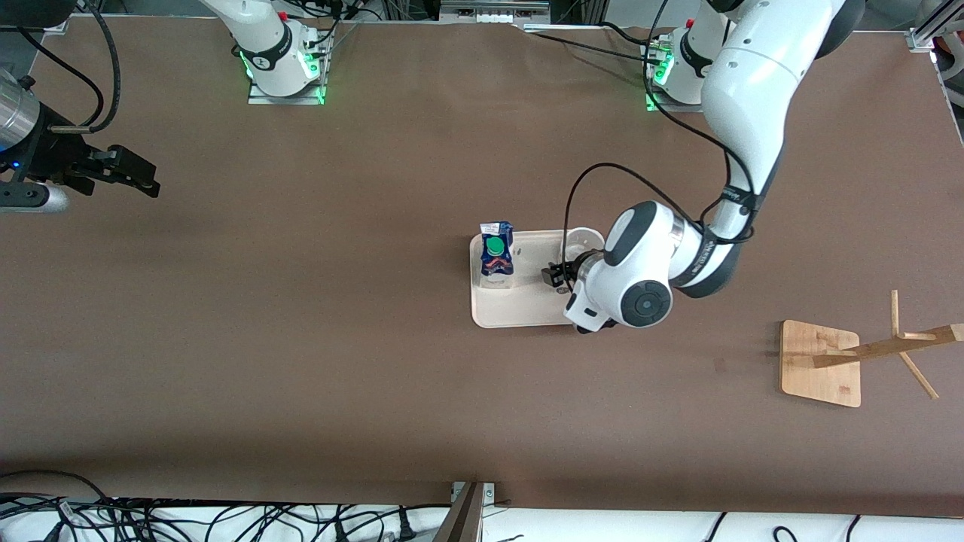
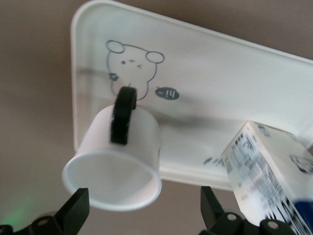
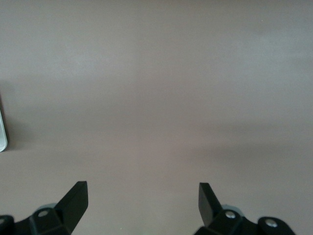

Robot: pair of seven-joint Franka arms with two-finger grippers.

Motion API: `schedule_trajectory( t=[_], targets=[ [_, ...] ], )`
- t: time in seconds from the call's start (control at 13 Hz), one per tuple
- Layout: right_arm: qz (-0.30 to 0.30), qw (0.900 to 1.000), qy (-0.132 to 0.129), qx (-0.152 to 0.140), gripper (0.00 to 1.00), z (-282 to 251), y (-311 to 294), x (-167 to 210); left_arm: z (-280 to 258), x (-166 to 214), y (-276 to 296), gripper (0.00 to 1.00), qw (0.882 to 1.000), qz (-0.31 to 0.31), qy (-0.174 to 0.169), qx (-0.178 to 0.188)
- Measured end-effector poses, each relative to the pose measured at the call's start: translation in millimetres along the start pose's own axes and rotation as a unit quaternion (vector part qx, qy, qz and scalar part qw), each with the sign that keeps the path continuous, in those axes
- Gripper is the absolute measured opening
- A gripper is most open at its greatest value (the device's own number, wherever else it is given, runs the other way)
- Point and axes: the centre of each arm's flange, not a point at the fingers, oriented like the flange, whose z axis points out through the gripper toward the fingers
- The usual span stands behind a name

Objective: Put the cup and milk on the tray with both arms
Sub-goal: 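Open the left gripper and withdraw it from the mug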

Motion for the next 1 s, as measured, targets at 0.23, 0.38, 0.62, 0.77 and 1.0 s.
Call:
schedule_trajectory(
  t=[0.23, 0.38, 0.62, 0.77, 1.0],
  targets=[
    [0.0, 1.0, 0.002, 0.0, 1.0, 0.1, 0.1, 0.7, -69.4, -10.9, -28.4, 1.0, 0.996, 0.075, 0.026, 0.037],
    [0.0, 1.0, 0.002, 0.0, 1.0, 0.3, 0.0, 1.3, -123.9, -25.7, -50.8, 1.0, 0.985, 0.147, 0.074, 0.057],
    [0.0, 1.0, 0.002, 0.0, 1.0, 2.9, -0.2, 3.3, -199.7, -53.3, -109.0, 1.0, 0.972, 0.195, 0.112, 0.068],
    [0.0, 1.0, 0.001, 0.0, 1.0, 4.3, -0.3, 4.3, -227.0, -62.1, -144.5, 1.0, 0.966, 0.22, 0.121, 0.067],
    [0.0, 1.0, 0.001, 0.0, 1.0, 4.8, -0.2, 4.6, -246.5, -81.2, -184.4, 1.0, 0.956, 0.234, 0.155, 0.078]
  ],
)
